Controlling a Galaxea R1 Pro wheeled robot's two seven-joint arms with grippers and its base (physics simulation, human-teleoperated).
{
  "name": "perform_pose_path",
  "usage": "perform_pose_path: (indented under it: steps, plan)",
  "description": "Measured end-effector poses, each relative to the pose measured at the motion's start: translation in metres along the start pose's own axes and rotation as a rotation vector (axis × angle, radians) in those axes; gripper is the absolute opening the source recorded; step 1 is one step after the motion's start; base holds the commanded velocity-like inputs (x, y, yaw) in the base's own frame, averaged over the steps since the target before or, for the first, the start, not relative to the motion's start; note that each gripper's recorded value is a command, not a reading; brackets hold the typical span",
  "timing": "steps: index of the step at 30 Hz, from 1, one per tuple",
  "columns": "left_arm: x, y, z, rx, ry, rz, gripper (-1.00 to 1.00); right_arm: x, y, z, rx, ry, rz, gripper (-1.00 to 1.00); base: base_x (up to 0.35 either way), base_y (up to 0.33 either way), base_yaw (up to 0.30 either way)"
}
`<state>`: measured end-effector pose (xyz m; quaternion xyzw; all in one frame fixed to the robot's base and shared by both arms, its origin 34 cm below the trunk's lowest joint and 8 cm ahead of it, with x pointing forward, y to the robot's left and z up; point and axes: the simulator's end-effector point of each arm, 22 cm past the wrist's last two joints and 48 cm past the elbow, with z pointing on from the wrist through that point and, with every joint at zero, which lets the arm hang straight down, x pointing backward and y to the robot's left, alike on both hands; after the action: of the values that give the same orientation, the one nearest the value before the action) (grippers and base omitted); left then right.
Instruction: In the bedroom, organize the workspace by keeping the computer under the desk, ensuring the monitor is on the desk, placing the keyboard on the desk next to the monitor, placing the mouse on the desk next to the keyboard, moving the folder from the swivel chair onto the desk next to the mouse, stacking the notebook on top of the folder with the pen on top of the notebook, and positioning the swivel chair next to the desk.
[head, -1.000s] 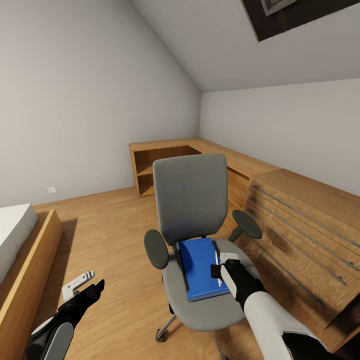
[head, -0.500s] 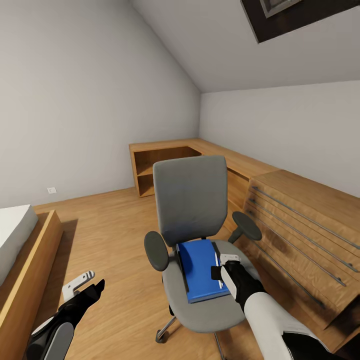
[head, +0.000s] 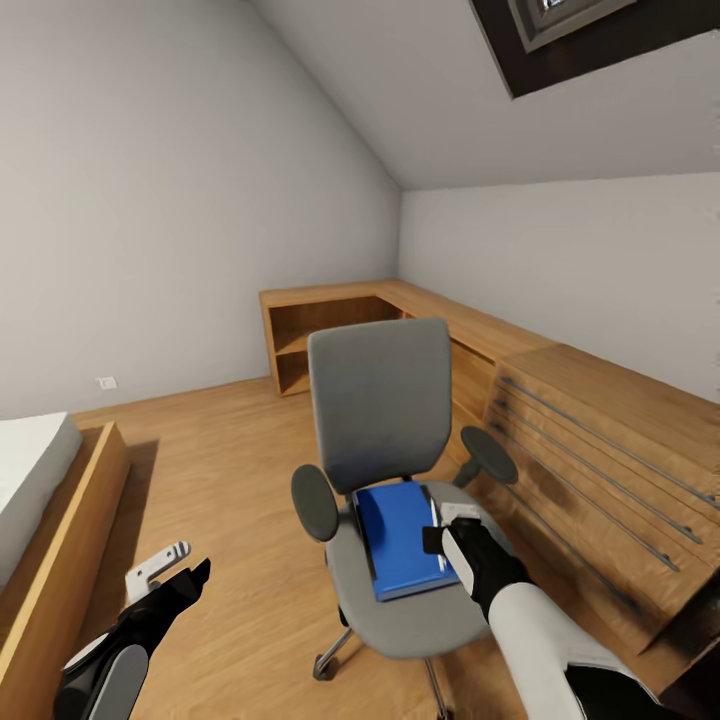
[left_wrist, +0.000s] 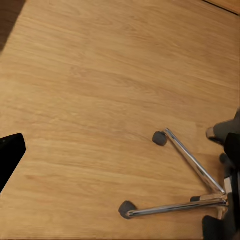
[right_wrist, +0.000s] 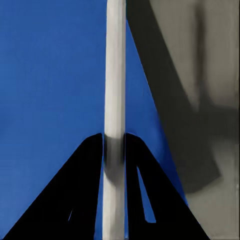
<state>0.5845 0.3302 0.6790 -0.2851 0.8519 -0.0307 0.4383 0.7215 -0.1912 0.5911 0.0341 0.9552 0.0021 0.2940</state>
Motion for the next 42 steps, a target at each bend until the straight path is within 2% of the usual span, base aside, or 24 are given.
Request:
perform_pose_path:
  steps: [6, 13, 15, 18, 22, 23, 26, 33, 42]
  plan:
    - [-0.009, -0.004, -0.006, 0.000, 0.000, 0.000, 1.00, -0.019, -0.004, -0.015, 0.011, -0.052, 0.014, -1.00, -0.325, 0.000, 0.000]
    - [-0.021, -0.015, -0.015, 0.012, -0.004, 0.001, 1.00, -0.032, -0.023, -0.049, 0.036, -0.154, 0.050, -1.00, -0.327, 0.000, 0.000]
    - [-0.018, -0.030, -0.019, 0.039, 0.006, 0.019, 1.00, -0.037, -0.035, -0.074, 0.050, -0.212, 0.069, -1.00, -0.152, 0.000, 0.000]
    - [-0.010, -0.054, -0.025, 0.084, 0.025, 0.054, 1.00, -0.049, -0.049, -0.110, 0.062, -0.263, 0.092, -1.00, -0.048, 0.000, 0.000]
    - [-0.010, -0.067, -0.031, 0.104, 0.034, 0.069, 1.00, -0.058, -0.052, -0.134, 0.049, -0.293, 0.121, -1.00, -0.009, 0.000, 0.000]
    - [-0.005, -0.077, -0.034, 0.125, 0.044, 0.084, 1.00, -0.063, -0.051, -0.141, 0.035, -0.307, 0.139, -1.00, 0.000, 0.000, 0.000]
    - [-0.002, -0.089, -0.039, 0.145, 0.055, 0.101, 1.00, -0.074, -0.052, -0.152, 0.032, -0.329, 0.148, -1.00, 0.000, 0.000, -0.110]
    - [-0.011, -0.094, -0.047, 0.145, 0.057, 0.105, 1.00, -0.083, -0.052, -0.162, 0.033, -0.335, 0.150, -1.00, 0.000, 0.000, -0.047]
    - [-0.025, -0.100, -0.057, 0.148, 0.052, 0.106, 1.00, -0.095, -0.053, -0.178, 0.034, -0.343, 0.151, -1.00, 0.000, 0.000, -0.186]
